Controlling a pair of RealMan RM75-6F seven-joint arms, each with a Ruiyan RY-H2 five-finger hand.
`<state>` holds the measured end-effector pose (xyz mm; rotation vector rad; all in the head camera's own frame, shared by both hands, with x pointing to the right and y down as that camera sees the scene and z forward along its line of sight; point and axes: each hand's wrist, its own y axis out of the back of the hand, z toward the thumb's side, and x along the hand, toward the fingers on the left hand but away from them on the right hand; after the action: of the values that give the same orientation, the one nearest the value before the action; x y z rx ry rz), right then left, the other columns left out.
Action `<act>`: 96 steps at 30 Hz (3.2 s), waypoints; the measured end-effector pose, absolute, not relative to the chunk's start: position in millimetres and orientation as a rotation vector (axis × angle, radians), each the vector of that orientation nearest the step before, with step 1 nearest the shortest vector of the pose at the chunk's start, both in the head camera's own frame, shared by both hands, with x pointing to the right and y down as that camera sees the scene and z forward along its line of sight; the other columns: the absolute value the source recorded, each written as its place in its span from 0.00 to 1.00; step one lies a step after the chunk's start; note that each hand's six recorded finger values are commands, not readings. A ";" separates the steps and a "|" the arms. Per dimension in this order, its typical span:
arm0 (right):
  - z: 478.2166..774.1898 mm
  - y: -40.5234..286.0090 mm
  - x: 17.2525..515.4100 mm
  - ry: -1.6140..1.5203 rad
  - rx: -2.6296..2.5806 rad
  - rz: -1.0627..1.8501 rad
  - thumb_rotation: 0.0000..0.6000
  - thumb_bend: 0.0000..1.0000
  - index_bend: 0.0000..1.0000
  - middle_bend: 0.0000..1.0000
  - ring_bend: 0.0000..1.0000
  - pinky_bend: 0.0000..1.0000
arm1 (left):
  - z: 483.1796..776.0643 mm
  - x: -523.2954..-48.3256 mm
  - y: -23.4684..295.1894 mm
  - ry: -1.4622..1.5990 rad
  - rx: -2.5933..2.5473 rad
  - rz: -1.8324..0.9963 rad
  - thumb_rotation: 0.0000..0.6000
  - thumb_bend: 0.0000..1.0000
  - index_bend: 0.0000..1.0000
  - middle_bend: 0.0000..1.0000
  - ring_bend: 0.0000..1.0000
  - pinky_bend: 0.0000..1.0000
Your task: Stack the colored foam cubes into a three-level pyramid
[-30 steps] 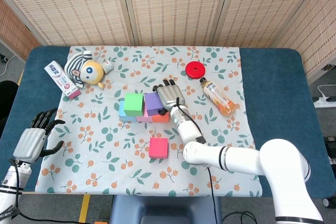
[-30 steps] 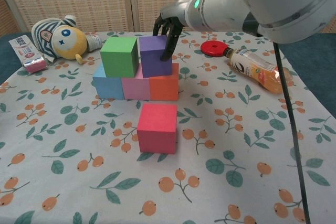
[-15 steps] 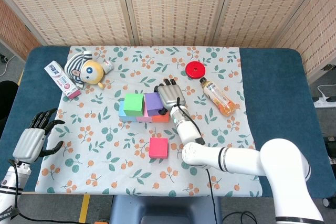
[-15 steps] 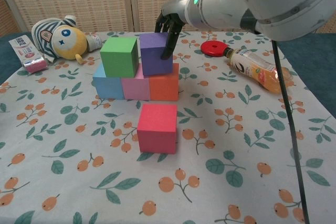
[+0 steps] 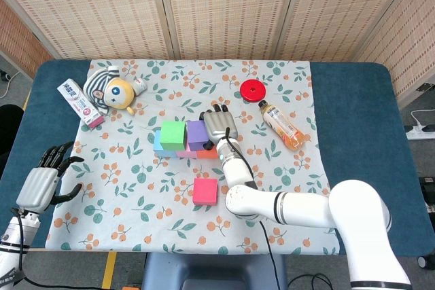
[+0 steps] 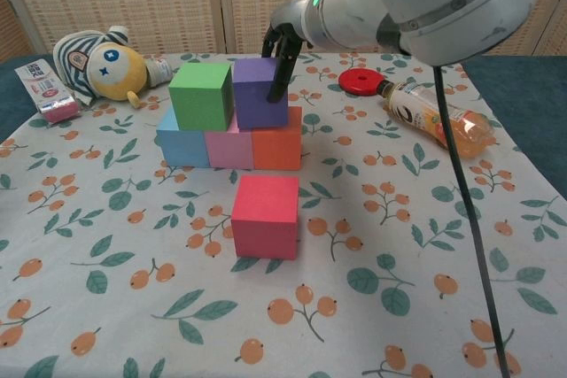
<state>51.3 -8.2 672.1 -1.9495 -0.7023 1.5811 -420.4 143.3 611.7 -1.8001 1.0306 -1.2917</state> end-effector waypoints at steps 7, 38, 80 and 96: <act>672.5 -6.9 45.2 -0.716 -1.941 1.583 1.00 0.15 0.36 0.19 0.00 0.00 | 613.0 -423.0 144.5 1.036 -1.803 -1.288 1.00 0.33 0.28 0.00 0.00 0.02; 674.0 -4.0 35.9 -0.734 -1.906 1.611 1.00 0.15 0.34 0.19 0.00 0.00 | 614.4 -426.2 146.6 1.044 -1.815 -1.280 1.00 0.33 0.29 0.00 0.00 0.02; 673.0 0.4 29.3 -0.764 -1.895 1.653 1.00 0.15 0.33 0.19 0.00 0.00 | 617.2 -429.9 149.0 1.051 -1.822 -1.278 1.00 0.33 0.28 0.00 0.00 0.02; 676.8 2.5 29.4 -0.760 -1.899 1.662 1.00 0.15 0.19 0.19 0.00 0.00 | 619.4 -431.8 150.0 1.049 -1.823 -1.285 1.00 0.33 0.28 0.00 0.00 0.02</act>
<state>29.4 2.5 676.8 -1.8989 -0.7604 1.6620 -431.8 150.0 619.4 -1.8234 1.0491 -1.2846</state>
